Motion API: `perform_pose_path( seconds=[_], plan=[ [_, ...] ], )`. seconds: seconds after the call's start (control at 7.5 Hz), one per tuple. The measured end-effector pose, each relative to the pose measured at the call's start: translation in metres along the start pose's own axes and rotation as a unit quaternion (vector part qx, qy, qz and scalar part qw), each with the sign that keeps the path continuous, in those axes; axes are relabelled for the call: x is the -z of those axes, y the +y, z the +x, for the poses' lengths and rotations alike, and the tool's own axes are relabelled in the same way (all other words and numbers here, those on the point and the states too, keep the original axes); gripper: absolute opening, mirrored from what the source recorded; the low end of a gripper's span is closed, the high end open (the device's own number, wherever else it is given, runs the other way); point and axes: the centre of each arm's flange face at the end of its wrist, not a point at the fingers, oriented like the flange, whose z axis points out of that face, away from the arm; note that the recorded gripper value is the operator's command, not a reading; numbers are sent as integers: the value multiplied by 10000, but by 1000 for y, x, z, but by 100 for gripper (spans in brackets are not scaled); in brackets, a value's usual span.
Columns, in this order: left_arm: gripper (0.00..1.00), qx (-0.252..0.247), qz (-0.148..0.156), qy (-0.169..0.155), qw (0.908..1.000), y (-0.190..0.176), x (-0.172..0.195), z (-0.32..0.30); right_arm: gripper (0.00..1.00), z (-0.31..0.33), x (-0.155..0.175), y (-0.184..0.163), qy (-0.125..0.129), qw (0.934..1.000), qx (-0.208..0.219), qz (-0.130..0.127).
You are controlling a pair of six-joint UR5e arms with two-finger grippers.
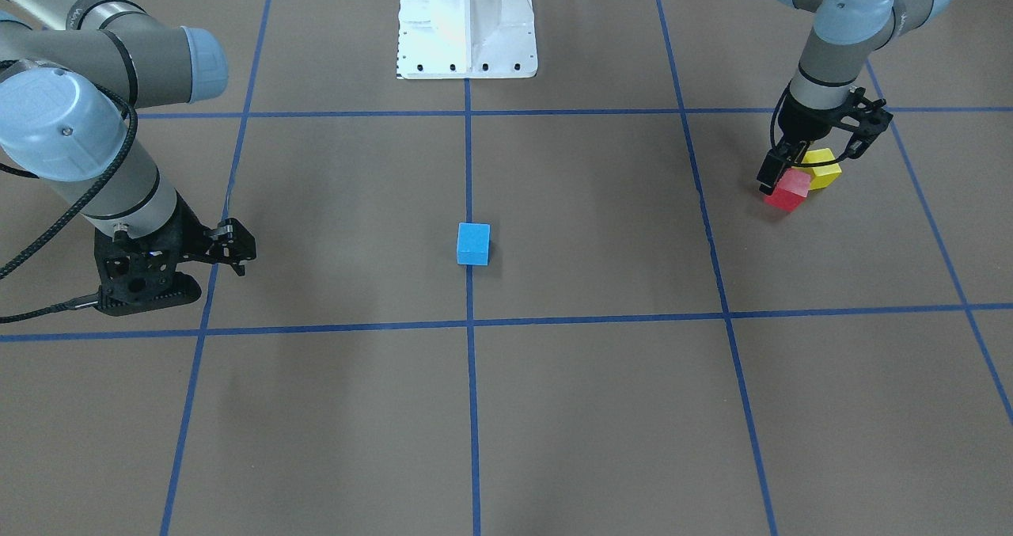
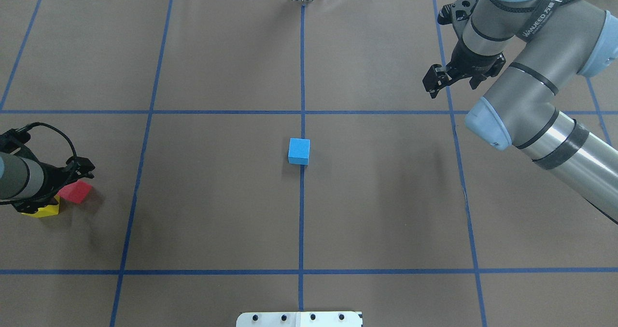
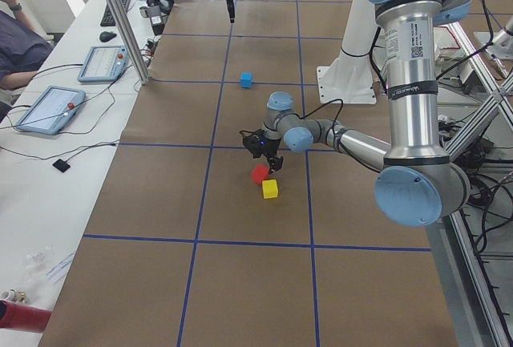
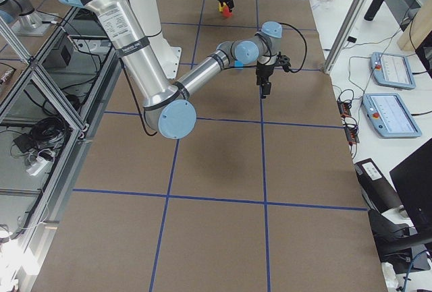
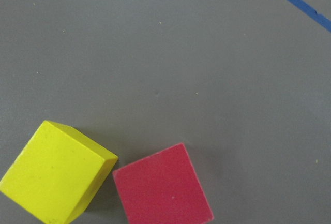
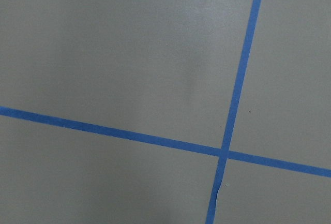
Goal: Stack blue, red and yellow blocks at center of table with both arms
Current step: 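Lower the left gripper onto the red cube and close on it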
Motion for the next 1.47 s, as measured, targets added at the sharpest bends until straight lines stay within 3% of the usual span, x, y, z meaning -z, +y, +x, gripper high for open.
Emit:
perform_pose_path(
  seconds=[1.47],
  plan=[
    [100, 132, 79, -205, 9997, -10, -25, -6, 99, 3, 2, 5, 114, 9999, 8, 92]
  ],
)
